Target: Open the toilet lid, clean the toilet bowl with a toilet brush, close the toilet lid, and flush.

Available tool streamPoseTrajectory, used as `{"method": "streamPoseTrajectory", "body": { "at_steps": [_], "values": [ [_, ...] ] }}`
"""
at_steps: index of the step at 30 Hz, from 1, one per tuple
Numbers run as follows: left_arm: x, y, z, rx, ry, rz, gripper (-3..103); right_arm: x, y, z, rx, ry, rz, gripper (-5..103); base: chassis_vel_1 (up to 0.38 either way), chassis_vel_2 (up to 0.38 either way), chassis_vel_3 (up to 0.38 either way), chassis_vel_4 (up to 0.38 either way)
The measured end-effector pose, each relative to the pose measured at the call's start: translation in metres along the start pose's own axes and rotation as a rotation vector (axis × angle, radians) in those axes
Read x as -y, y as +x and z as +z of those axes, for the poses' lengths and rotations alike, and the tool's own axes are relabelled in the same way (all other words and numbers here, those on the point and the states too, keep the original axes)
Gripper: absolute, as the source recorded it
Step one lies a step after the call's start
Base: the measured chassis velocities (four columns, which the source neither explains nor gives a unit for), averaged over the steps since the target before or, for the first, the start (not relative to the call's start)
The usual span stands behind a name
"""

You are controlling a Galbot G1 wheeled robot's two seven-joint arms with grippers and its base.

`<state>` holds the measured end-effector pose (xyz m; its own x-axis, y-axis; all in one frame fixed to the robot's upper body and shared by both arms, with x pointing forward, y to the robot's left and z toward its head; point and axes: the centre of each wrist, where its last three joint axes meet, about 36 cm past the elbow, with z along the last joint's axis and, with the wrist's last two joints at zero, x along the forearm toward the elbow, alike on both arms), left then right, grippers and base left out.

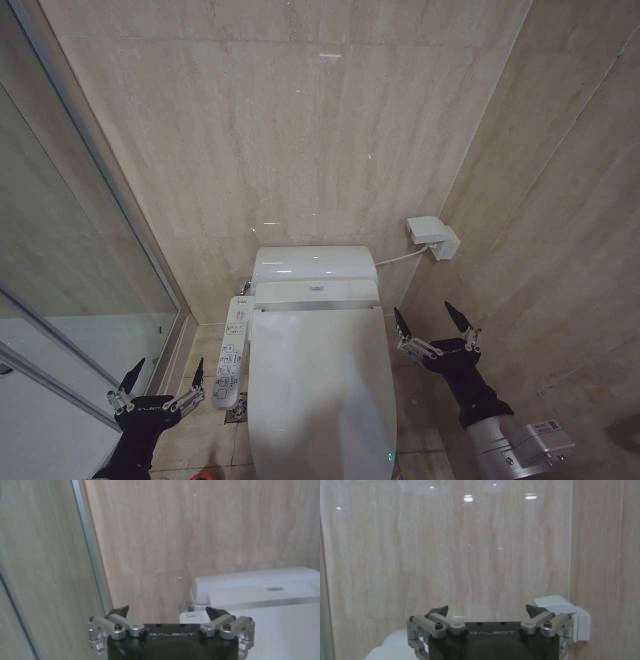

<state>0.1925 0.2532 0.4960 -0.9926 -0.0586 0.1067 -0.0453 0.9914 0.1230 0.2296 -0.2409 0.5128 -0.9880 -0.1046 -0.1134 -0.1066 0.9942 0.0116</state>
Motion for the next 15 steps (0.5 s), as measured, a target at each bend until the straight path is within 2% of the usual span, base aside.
{"method": "streamPoseTrajectory", "body": {
  "at_steps": [4, 15],
  "values": [
    [-0.001, -0.005, -0.003, 0.066, -0.010, 0.018, 100, 0.000, 0.000, 0.000, 0.000, 0.000, 0.000, 100, 0.000, 0.000, 0.000, 0.000],
    [-0.008, -0.014, -0.009, 0.130, -0.022, 0.036, 100, 0.000, 0.000, 0.000, 0.000, 0.000, 0.000, 100, 0.000, 0.000, 0.000, 0.000]
  ]
}}
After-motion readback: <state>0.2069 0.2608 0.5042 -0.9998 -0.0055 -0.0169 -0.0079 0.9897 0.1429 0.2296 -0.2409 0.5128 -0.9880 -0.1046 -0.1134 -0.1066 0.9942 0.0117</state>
